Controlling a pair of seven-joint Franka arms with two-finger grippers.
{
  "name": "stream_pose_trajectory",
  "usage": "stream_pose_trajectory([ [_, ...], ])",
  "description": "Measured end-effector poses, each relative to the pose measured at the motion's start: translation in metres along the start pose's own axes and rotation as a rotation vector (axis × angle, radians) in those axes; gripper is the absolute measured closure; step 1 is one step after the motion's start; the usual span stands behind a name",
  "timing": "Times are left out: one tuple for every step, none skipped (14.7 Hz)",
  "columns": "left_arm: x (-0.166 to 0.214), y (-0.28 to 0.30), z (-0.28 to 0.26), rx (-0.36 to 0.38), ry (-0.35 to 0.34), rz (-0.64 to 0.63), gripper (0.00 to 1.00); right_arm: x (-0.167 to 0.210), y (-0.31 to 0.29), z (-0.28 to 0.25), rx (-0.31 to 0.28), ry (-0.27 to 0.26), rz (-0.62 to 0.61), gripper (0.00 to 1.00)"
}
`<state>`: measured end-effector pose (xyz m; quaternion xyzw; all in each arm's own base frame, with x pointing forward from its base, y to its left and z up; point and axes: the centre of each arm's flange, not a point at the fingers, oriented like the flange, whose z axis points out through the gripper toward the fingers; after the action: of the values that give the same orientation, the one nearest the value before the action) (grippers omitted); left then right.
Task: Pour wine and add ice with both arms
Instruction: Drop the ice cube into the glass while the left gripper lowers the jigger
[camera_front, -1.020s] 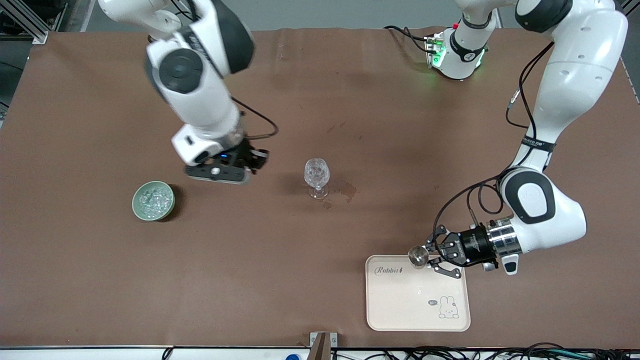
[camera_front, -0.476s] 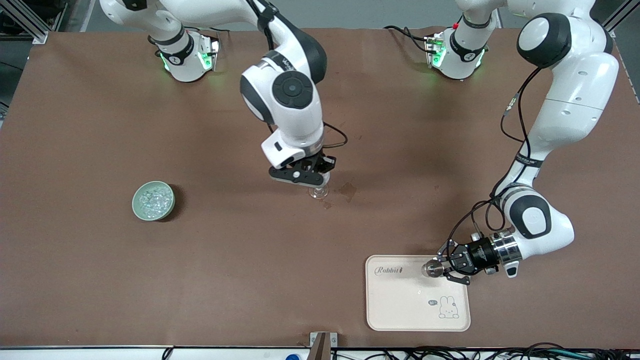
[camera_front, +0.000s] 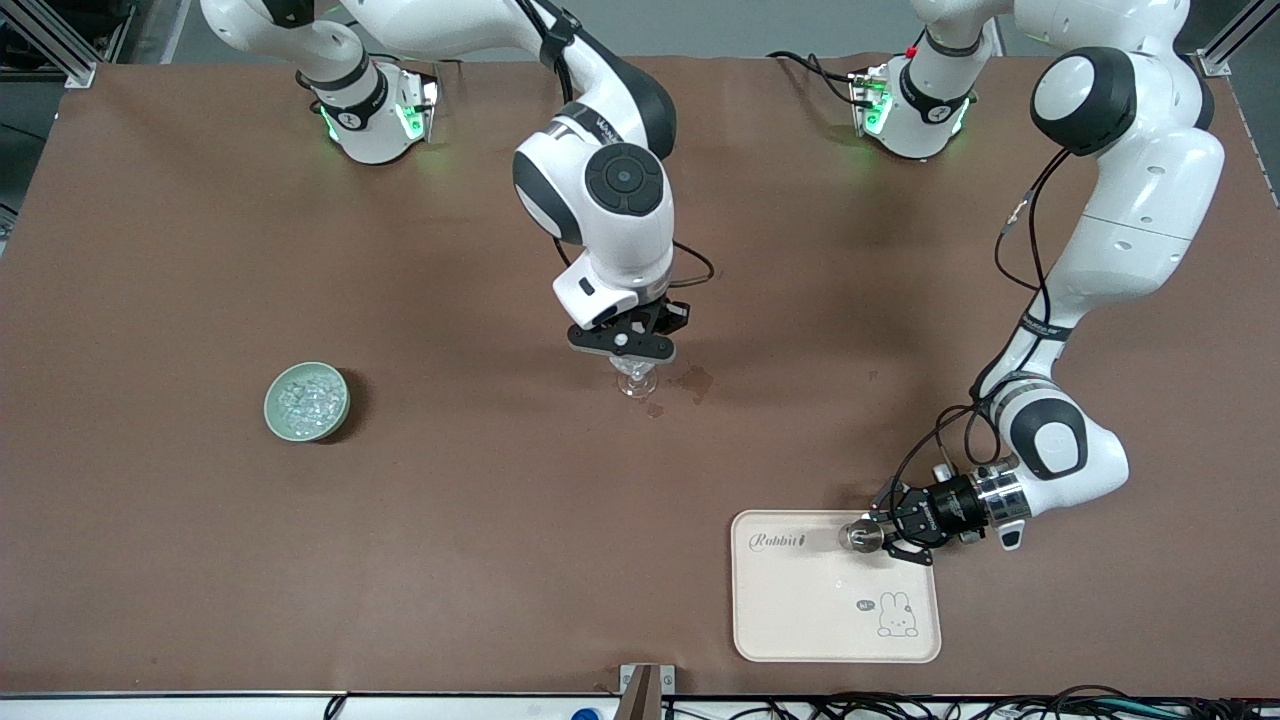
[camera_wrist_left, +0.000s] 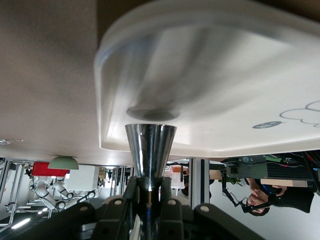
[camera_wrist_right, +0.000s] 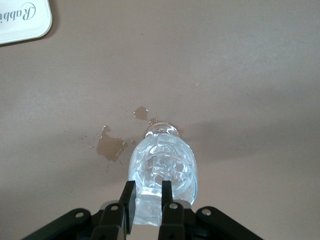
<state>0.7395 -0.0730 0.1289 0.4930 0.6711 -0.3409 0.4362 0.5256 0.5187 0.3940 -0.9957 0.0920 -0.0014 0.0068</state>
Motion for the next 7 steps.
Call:
stream_pose_trajectory([
  [0.0017, -0.0004, 0.0006, 0.001, 0.000, 0.007, 0.79, 0.0014, 0.0010, -0.0001, -0.001, 0.002, 0.002, 0.75],
  [0.0035, -0.0008, 0.0012, 0.001, 0.000, 0.013, 0.79, 0.0033, 0.0023, -0.0001, -0.004, 0.005, 0.003, 0.75],
  [0.0043, -0.0005, 0.0014, 0.000, -0.001, 0.018, 0.79, 0.0052, 0.0038, -0.0001, -0.010, 0.012, -0.003, 0.72],
  [0.0041, 0.0003, 0.0009, -0.002, -0.002, 0.025, 0.79, 0.0067, 0.0053, 0.0002, -0.017, 0.016, -0.010, 0.72],
  [0.0041, 0.0009, 0.0004, -0.003, -0.002, 0.032, 0.79, 0.0075, 0.0064, 0.0010, -0.021, 0.016, -0.012, 0.67],
  [0.0042, 0.0012, 0.0000, -0.004, -0.001, 0.039, 0.74, 0.0078, 0.0070, 0.0019, -0.023, 0.016, -0.014, 0.59],
  [0.0040, 0.0016, -0.0004, -0.005, -0.001, 0.047, 0.66, 0.0080, 0.0073, 0.0024, -0.025, 0.016, -0.016, 0.50],
])
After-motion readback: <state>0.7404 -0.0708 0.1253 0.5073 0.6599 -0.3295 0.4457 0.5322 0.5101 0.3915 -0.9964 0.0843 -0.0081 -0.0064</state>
